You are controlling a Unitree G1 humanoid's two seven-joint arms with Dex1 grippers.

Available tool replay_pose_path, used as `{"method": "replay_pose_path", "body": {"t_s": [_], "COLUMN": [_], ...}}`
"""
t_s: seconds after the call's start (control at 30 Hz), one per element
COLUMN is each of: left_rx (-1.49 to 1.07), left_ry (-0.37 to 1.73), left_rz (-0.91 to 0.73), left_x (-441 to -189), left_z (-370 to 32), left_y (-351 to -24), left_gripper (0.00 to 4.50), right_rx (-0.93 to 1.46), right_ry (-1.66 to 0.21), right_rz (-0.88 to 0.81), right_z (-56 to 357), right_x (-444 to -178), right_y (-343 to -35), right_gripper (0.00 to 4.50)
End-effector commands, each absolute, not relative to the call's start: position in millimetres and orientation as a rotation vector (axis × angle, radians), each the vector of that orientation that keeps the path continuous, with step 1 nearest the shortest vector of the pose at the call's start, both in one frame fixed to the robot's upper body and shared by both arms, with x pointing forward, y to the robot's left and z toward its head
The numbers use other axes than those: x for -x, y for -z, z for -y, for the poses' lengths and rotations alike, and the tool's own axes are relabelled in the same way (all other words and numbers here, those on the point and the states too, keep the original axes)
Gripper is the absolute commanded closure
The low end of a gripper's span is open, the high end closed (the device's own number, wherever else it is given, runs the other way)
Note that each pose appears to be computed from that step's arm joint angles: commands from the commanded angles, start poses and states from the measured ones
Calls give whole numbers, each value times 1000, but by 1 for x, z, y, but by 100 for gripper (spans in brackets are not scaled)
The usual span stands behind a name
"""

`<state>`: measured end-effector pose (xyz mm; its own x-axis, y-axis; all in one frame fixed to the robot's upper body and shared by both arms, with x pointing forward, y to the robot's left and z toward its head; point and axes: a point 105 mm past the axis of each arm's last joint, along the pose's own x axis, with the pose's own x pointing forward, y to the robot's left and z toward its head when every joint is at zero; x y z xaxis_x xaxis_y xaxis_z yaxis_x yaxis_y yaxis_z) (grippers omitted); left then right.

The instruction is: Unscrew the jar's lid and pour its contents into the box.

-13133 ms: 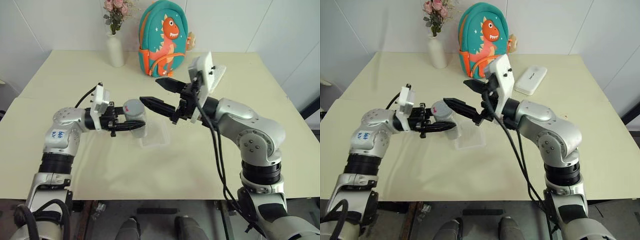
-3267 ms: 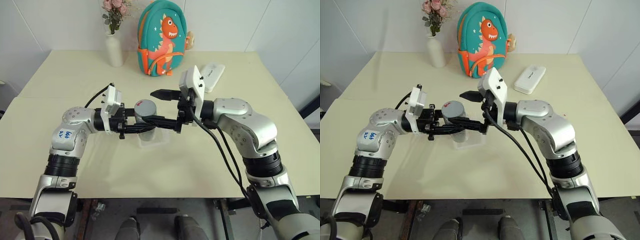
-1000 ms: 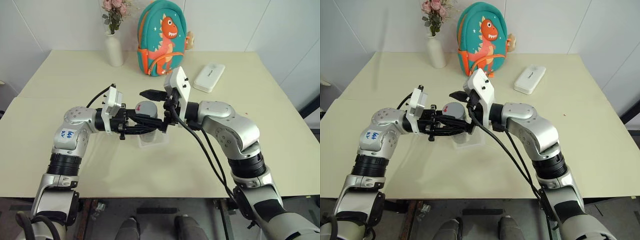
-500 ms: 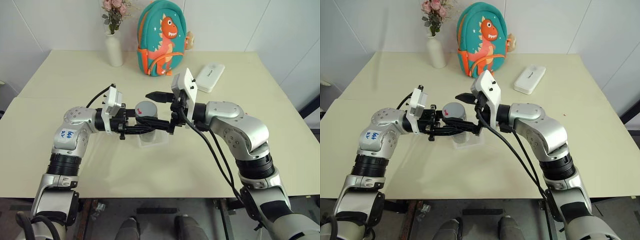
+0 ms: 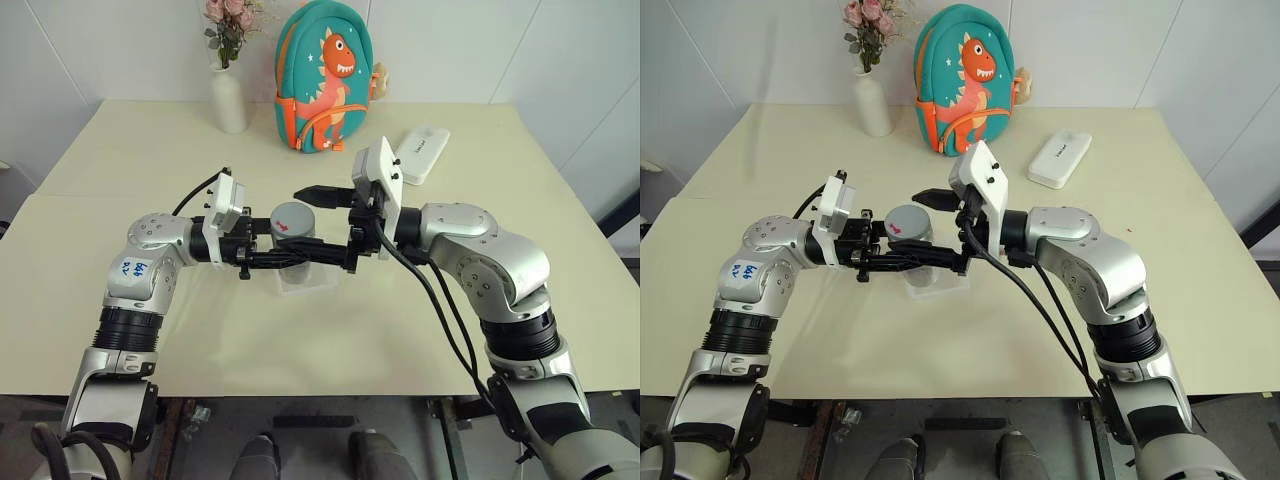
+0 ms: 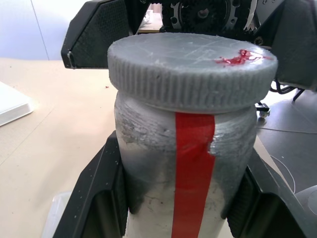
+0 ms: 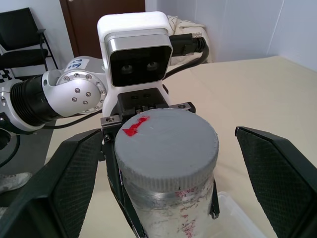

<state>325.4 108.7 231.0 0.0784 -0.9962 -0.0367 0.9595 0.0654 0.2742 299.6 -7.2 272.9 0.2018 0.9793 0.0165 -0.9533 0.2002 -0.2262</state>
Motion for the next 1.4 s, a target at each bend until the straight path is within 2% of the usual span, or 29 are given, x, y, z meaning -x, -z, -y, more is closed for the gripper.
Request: {"method": "replay_pose_path", "body": {"t_s": [0.03, 0.53, 1.4], "left_rx": [-281, -278, -276], "left_ry": [1491, 1499, 1495], "left_rz": [221, 218, 217], "left_x": [-321, -321, -319], "left_z": [-108, -108, -108], "left_y": [-241, -240, -238], "left_gripper": [250, 250, 250], "right_rx": [159, 200, 257], "right_ry": [-1423, -1391, -1378], "right_rz": [245, 257, 237], "right_z": [1, -6, 5], "right_x": [-284, -297, -300], "right_y": [-287, -287, -292], "right_gripper": [4, 4, 4]}}
